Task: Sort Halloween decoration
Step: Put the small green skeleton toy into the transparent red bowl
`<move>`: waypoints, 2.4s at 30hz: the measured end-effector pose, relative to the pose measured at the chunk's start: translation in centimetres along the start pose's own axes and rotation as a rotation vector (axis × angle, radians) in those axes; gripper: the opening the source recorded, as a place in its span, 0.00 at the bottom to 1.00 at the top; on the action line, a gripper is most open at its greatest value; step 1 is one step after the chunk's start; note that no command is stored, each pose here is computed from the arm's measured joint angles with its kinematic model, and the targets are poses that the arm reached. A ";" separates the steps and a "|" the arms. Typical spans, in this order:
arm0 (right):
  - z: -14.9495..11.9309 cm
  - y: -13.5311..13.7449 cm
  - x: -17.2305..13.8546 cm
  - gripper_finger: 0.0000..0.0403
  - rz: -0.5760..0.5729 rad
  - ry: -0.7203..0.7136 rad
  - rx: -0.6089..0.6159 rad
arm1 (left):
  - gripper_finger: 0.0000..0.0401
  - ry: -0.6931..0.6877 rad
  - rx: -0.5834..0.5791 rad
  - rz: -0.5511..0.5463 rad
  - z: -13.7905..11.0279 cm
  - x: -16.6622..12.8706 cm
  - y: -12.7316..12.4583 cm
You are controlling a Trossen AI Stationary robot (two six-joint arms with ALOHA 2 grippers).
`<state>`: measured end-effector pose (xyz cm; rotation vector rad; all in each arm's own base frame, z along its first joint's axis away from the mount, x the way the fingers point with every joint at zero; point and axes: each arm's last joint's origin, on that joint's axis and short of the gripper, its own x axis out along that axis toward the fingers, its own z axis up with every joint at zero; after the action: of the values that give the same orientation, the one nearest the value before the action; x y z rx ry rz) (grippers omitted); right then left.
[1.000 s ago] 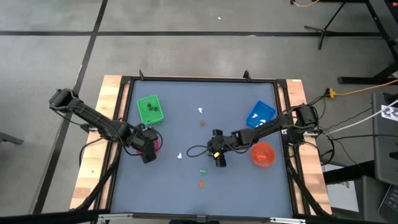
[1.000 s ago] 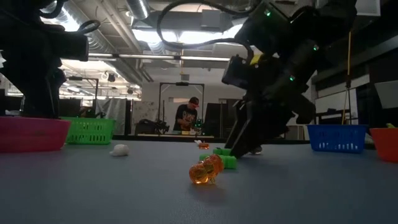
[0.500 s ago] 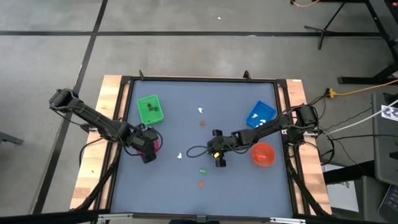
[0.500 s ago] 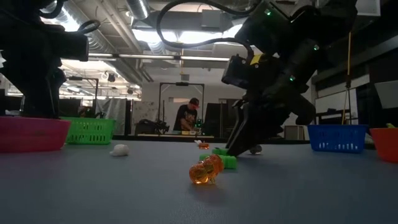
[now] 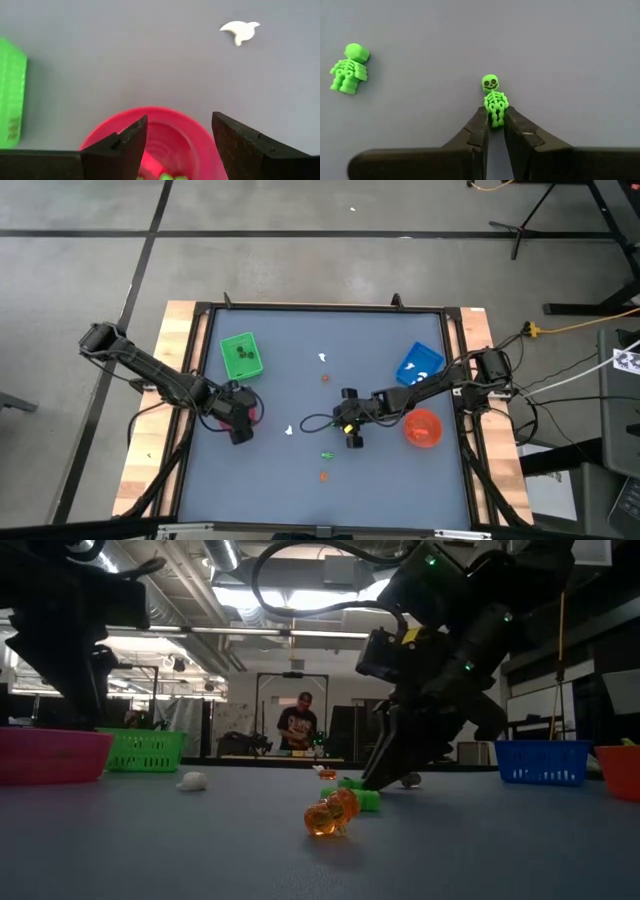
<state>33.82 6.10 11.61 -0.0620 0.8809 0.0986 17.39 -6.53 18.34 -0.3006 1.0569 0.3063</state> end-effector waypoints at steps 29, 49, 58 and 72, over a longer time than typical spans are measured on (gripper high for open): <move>3.2 0.2 -0.5 0.12 0.045 -0.340 0.015 | 0.51 -0.435 0.299 -0.255 3.7 -1.2 -3.0; 6.7 0.2 -2.6 0.12 0.063 -0.755 0.032 | 0.51 -0.726 0.512 -0.145 5.5 -2.6 -3.8; 7.5 0.2 -3.5 0.12 0.068 -0.872 0.036 | 0.51 -0.785 0.459 -0.139 6.5 -2.8 -3.3; 7.8 0.0 -3.9 0.12 -0.010 -0.927 0.078 | 0.51 -0.862 0.418 -0.180 7.3 -3.3 -3.2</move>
<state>37.34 6.58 19.54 0.0529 -0.0421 0.0712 22.95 -7.02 24.91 0.1206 0.2212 0.0272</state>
